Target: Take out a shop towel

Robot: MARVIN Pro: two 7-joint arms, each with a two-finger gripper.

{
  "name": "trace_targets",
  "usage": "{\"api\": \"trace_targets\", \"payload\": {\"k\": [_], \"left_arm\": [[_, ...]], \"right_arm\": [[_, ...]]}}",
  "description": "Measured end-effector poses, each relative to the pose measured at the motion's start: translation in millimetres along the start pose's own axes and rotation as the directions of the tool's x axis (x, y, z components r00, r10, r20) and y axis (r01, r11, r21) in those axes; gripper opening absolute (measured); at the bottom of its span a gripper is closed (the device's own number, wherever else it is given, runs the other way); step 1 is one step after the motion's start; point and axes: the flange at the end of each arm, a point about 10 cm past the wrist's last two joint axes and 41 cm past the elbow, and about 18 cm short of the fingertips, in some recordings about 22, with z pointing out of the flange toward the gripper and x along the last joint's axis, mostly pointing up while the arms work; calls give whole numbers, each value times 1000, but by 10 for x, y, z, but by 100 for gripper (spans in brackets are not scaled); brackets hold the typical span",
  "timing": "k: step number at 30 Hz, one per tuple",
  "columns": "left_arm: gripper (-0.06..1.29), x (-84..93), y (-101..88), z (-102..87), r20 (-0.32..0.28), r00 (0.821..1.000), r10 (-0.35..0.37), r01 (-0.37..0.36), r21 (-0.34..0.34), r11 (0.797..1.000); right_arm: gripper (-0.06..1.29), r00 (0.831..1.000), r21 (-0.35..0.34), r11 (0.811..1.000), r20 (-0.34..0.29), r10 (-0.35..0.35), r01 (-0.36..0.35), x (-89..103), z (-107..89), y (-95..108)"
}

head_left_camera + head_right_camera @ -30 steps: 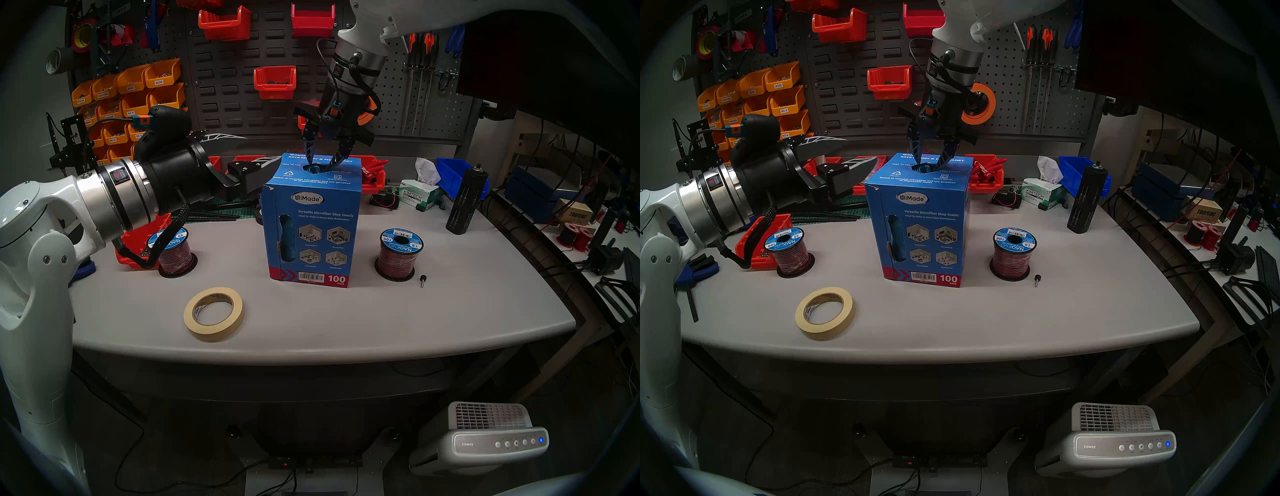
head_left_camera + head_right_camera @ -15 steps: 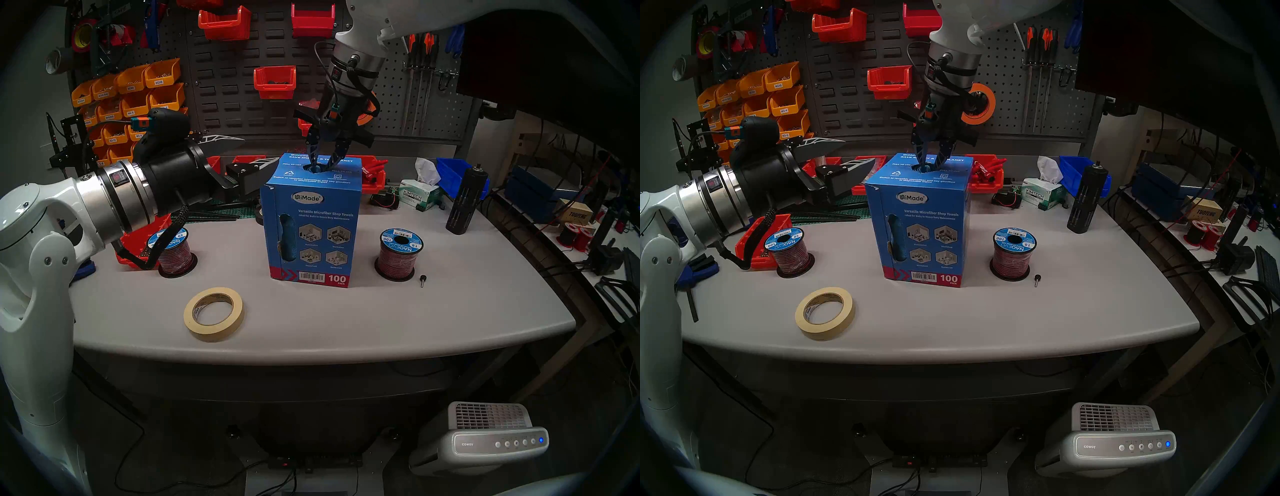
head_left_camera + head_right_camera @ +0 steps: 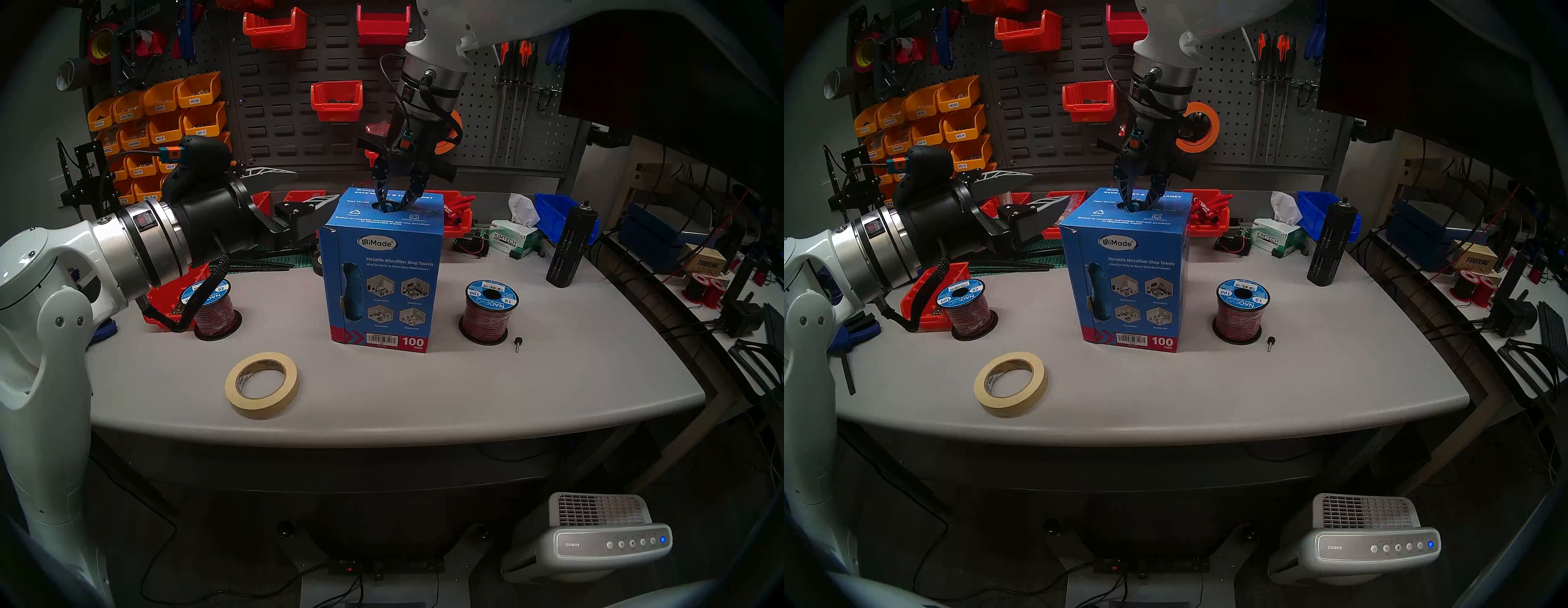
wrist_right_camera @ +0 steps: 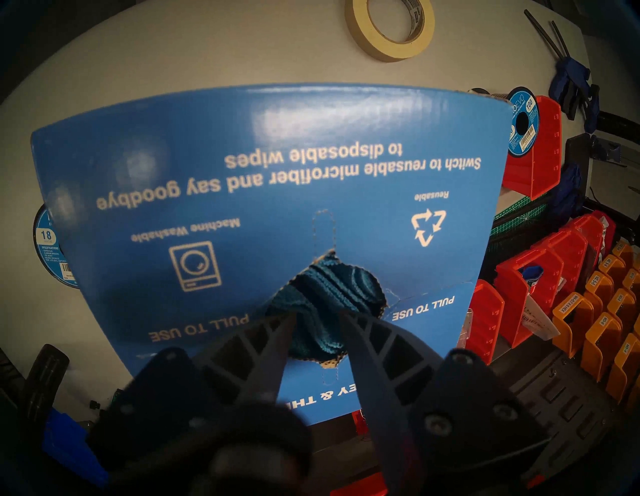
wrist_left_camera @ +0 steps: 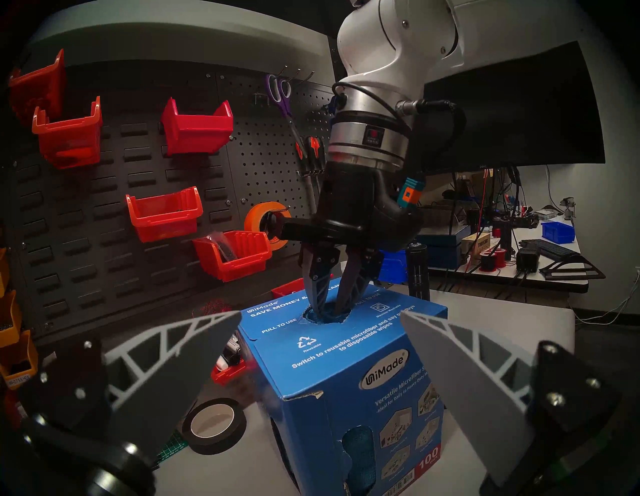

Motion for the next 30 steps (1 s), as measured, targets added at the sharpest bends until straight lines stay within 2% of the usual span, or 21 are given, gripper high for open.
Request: {"api": "trace_targets", "payload": {"k": [5,17,26,30], "left_arm": [[125,-14,-6,-6,2,1000,0,0,4,1000],[125,-44,-22,-19,6,1000,-3,3,13,1000],[125,-74,-40,-26,11,1000,-8,8,20,1000],[125,-91,-49,-29,14,1000,-11,11,24,1000]], "right_arm": [[47,1000,8,1000,0,1,-1,-4,22,-11],[27,1000,13,1000,0,2,-2,-13,54,-13],[27,1000,10,1000,1,1,-1,-19,65,4],[33,1000,15,1000,-2,4,-4,-25,96,-11]]}}
